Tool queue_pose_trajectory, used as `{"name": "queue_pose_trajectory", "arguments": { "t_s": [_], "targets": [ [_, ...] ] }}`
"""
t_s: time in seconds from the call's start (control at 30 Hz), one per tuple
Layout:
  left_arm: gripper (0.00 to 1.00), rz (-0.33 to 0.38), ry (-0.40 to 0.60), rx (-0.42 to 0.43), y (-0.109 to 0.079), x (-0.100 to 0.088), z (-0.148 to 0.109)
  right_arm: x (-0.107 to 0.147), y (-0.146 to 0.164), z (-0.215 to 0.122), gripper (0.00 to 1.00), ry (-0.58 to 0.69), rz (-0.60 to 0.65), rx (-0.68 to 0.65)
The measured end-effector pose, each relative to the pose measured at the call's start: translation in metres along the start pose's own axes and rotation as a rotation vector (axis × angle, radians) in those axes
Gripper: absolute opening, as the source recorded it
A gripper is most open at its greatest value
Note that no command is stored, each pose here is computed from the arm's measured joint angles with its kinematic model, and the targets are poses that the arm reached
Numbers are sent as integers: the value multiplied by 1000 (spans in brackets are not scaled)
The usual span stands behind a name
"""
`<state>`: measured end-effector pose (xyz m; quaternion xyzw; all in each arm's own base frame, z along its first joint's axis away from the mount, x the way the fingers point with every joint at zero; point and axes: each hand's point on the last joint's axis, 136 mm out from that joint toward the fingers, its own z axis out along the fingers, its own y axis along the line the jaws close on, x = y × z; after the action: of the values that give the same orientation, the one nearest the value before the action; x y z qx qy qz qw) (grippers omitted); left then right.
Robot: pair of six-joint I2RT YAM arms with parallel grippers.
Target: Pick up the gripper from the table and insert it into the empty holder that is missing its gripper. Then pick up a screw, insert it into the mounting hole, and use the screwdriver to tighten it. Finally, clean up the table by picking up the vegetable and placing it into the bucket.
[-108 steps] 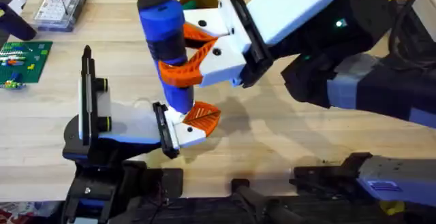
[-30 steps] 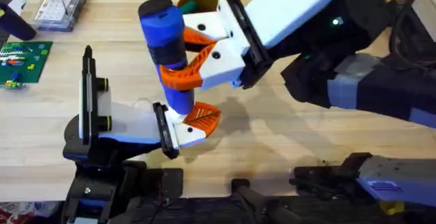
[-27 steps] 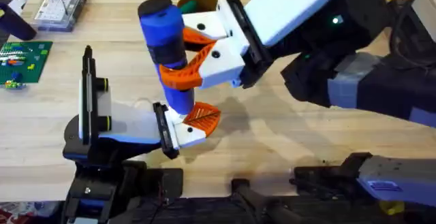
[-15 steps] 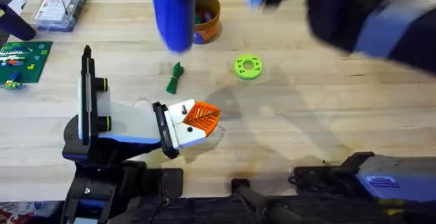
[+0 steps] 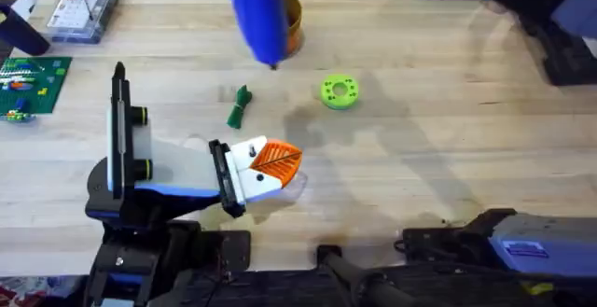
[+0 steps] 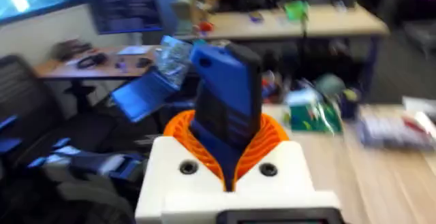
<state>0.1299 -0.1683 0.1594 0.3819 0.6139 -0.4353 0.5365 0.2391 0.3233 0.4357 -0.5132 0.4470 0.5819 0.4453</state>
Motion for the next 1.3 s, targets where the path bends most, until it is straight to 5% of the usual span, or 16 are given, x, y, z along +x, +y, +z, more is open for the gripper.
{"name": "queue_pose_trajectory", "arguments": {
  "t_s": [0.23,0.43,0.6,0.93,1.3],
  "targets": [
    [11,0,0,-1,0,0,0,69,-83,-62,25,218,185,470],
    [11,4,-2,-24,4,-1,0,81,-134,-154,25,433,35,866],
    [11,33,-2,-33,6,-1,0,108,-140,-234,25,729,-50,1051],
    [11,85,-3,-53,9,-2,0,188,-92,-303,25,1341,-51,865],
    [11,93,-3,-58,10,-2,0,314,-134,-352,25,1693,-4,568]
  ]
}}
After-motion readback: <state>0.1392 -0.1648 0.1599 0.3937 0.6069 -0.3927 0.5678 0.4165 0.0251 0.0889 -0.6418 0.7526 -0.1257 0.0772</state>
